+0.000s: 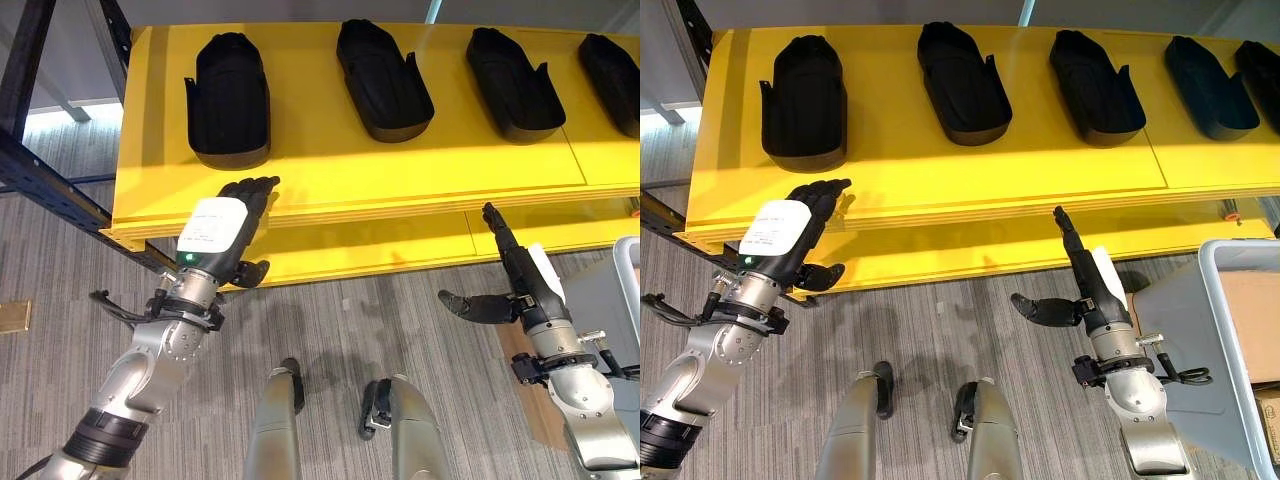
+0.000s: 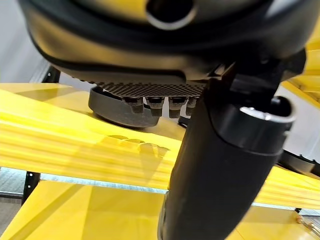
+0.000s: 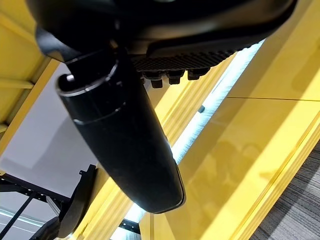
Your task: Move parts from the plastic box to the shelf.
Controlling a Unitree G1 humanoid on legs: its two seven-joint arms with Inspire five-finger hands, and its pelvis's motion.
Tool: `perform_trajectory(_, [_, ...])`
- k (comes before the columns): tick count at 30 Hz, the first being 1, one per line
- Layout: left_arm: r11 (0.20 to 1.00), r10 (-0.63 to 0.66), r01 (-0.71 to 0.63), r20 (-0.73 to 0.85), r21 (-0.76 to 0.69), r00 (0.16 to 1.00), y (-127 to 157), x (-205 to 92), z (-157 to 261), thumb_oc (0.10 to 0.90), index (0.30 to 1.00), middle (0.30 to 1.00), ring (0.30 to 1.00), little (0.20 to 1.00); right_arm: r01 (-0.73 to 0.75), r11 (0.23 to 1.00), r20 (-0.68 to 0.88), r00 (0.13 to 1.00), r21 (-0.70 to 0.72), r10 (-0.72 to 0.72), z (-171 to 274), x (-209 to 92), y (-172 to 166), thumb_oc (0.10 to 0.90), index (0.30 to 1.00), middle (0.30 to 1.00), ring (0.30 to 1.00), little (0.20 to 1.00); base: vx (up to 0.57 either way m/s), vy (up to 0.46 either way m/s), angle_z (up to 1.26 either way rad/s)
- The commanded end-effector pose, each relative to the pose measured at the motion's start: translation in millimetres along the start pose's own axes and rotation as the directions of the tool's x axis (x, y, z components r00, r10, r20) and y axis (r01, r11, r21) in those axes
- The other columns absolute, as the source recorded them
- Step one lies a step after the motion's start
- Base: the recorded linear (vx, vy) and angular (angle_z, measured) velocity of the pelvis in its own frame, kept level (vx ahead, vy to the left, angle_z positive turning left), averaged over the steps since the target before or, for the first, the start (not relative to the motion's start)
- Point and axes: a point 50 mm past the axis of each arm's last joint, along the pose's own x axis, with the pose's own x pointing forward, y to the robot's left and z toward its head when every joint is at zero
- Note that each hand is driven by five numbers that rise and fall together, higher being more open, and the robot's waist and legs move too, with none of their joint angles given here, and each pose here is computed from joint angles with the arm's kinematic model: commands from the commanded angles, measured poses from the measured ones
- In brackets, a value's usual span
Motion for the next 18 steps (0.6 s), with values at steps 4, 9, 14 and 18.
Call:
perform_trajectory(4, [0.974, 0.224, -0.227, 0.094, 0.023, 0.97, 46, 28, 14, 0.9, 1.0, 1.0, 1.0, 1.0, 0.098, 0.995, 0.241, 0.966, -0.022, -0.09, 43, 9, -21, 0.9, 1.0, 1.0, 1.0, 1.0, 0.0, 0.0, 0.0])
perform_trajectory(9, [0.971, 0.235, -0.236, 0.024, 0.05, 0.972, 46, 38, 0, 0.9, 1.0, 1.0, 1.0, 1.0, 0.091, 0.996, 0.238, 0.968, -0.016, -0.084, 43, 10, -21, 0.9, 1.0, 1.0, 1.0, 1.0, 0.0, 0.0, 0.0])
perform_trajectory(14, [0.958, 0.274, -0.27, -0.025, 0.097, 0.962, 55, 47, -11, 0.9, 1.0, 1.0, 1.0, 1.0, 0.087, 0.996, 0.231, 0.97, -0.016, -0.081, 41, 10, -21, 0.9, 1.0, 1.0, 1.0, 1.0, 0.0, 0.0, 0.0])
perform_trajectory(18, [0.945, 0.307, -0.295, -0.067, 0.139, 0.949, 68, 57, -21, 0.9, 1.0, 1.0, 1.0, 1.0, 0.069, 0.998, 0.221, 0.973, -0.011, -0.064, 40, 10, -21, 0.9, 1.0, 1.0, 1.0, 1.0, 0.02, 0.013, -0.01])
